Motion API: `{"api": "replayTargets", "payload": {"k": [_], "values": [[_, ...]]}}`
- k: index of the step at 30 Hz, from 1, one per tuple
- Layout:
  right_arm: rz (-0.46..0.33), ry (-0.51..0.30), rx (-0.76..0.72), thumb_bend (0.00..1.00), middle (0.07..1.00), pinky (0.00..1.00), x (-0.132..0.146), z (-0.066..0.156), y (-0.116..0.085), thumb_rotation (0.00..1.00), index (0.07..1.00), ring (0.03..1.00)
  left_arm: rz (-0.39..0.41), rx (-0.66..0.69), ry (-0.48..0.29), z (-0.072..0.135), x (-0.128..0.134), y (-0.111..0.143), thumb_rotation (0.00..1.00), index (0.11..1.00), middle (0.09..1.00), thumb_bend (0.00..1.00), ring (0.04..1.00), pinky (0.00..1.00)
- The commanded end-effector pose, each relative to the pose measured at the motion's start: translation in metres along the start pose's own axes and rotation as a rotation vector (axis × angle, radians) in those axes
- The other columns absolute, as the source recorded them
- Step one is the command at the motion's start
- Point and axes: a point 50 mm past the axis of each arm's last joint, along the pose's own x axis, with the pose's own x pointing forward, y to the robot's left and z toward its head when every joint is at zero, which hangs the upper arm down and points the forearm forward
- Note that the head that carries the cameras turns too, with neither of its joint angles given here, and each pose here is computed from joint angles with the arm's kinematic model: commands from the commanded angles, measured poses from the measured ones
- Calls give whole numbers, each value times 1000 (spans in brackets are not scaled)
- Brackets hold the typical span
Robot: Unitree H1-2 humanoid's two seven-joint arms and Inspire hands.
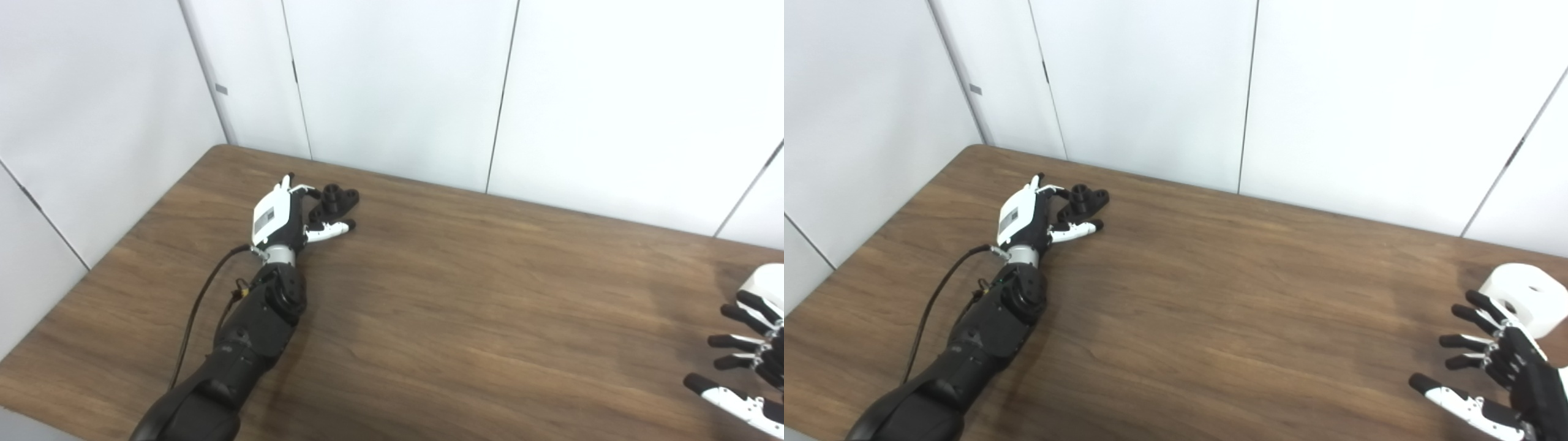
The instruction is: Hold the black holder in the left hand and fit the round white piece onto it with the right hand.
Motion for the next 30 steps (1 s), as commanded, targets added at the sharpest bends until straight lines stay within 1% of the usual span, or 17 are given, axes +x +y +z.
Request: {"api": "replayTargets", "payload": {"k": [1, 2, 4, 5, 6, 8, 11, 17, 22, 26, 28, 30], "values": [[-11, -77, -29, 650, 789, 487, 6, 15, -9, 99, 832, 626, -16, -16, -9, 8, 3, -4, 169, 691, 1000, 897, 1000, 954], [-12, -76, -29, 650, 789, 482, 6, 14, -9, 99, 832, 619, -16, -22, -9, 9, 3, -4, 157, 682, 997, 890, 1000, 953], [-13, -71, -30, 653, 789, 482, 5, 15, -9, 110, 830, 620, -9, -37, -8, 9, 2, -6, 102, 623, 965, 869, 1000, 960], [-14, -69, -30, 652, 791, 489, 4, 15, -9, 110, 830, 625, -6, -41, -9, 9, 2, -6, 81, 557, 946, 700, 1000, 978], [-14, -67, -29, 651, 792, 493, 4, 15, -9, 110, 831, 629, 0, -48, -8, 10, 2, -7, 69, 516, 934, 596, 1000, 990], [-14, -65, -26, 652, 793, 499, 4, 15, -10, 116, 830, 634, 8, -53, -8, 11, 0, -9, 59, 492, 903, 543, 1000, 998], [-16, -62, -28, 651, 793, 507, 4, 15, -10, 125, 830, 635, 7, -62, -9, 12, -2, -12, 55, 484, 881, 526, 994, 1000], [-15, -71, -35, 637, 789, 515, 4, 16, -10, 117, 833, 627, 1, -57, -13, 10, -6, -19, 55, 483, 872, 524, 976, 1000], [-19, -75, -39, 627, 783, 513, 4, 16, -10, 115, 830, 617, -24, -57, -11, 8, -10, -24, 55, 483, 876, 524, 975, 1000], [-17, -84, -43, 618, 783, 517, 6, 16, -8, 124, 831, 615, -57, -71, -49, 5, -11, -27, 55, 483, 881, 524, 974, 983], [-17, -88, -48, 612, 782, 517, 7, 16, -7, 122, 831, 612, -94, -74, -79, 4, -13, -27, 54, 483, 885, 524, 973, 970], [-17, -90, -49, 608, 779, 510, 8, 16, -5, 121, 829, 608, -142, -68, -116, 3, -15, -27, 56, 483, 897, 524, 977, 937]]}}
